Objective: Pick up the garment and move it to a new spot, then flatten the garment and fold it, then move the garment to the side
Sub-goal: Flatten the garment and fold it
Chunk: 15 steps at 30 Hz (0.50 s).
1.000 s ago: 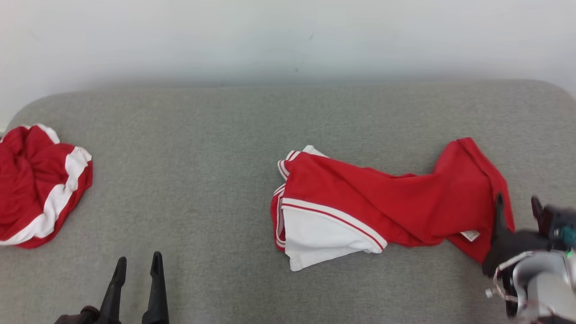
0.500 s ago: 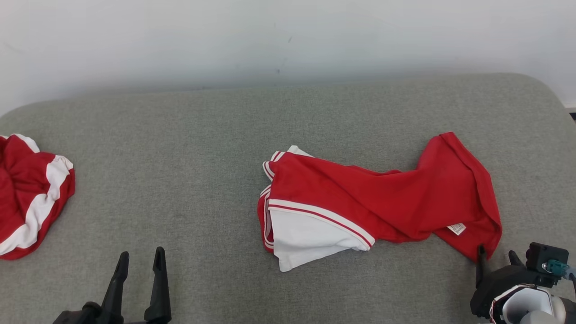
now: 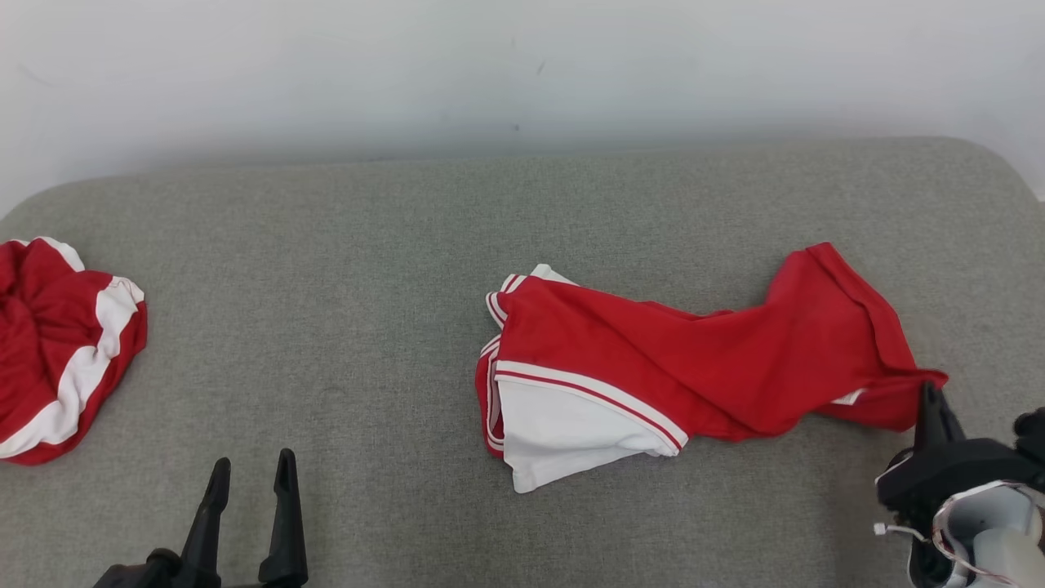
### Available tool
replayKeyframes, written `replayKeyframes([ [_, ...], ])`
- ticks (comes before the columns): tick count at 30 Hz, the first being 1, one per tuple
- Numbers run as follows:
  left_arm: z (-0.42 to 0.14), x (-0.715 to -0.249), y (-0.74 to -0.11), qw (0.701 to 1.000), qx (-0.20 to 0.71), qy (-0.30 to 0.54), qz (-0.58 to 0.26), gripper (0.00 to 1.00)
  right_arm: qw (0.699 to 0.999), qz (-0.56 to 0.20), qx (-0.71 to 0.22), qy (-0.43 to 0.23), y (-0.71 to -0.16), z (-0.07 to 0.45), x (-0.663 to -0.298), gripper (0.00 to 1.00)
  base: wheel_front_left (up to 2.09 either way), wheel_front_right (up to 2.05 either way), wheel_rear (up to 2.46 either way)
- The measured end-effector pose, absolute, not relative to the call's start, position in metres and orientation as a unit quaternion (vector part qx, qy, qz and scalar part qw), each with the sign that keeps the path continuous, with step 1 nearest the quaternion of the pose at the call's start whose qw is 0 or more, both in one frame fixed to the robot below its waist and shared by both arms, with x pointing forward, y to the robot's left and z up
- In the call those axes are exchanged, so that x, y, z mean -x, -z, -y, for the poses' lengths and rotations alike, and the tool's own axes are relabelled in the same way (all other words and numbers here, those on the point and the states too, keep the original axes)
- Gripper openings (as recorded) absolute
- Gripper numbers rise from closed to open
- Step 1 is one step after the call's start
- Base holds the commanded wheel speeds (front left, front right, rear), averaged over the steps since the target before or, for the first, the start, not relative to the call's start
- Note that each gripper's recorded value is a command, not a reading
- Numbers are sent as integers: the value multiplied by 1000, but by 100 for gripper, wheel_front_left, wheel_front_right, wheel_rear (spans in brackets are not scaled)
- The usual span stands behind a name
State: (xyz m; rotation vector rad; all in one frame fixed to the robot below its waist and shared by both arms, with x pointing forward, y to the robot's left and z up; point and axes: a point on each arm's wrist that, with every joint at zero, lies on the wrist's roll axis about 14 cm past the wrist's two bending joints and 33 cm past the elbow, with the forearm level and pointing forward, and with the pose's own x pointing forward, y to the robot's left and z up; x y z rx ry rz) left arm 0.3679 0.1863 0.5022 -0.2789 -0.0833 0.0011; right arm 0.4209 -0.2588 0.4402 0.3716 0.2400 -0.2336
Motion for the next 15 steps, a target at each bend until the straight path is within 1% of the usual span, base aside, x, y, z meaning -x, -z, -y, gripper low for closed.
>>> replayKeyframes([
  [3, -184, -368, -505, 989, 139, 2, 45, 100, 965, -68, -224, 117, -465, 263, -424, 0, 0, 0, 0],
  [5, -183, -368, -506, 989, 140, 4, 47, 100, 965, -52, -227, 118, -475, 272, -420, 0, 0, 0, 0],
  [8, -182, -367, -509, 989, 140, 6, 51, 100, 967, -49, -206, 140, -478, 298, -406, 0, 0, 0, 0],
  [10, -182, -367, -510, 989, 141, 6, 52, 100, 966, -74, -186, 166, -466, 318, -391, 0, 0, 0, 0],
  [11, -181, -367, -510, 989, 141, 7, 53, 100, 963, -91, -182, 179, -457, 324, -384, 24, 0, 0, 0],
  [12, -181, -367, -510, 989, 141, 7, 53, 100, 960, -102, -179, 188, -451, 328, -380, 100, 0, 0, 0],
  [15, -182, -367, -511, 988, 142, 6, 53, 100, 958, -129, -157, 203, -439, 333, -372, 100, 0, 0, 0],
])
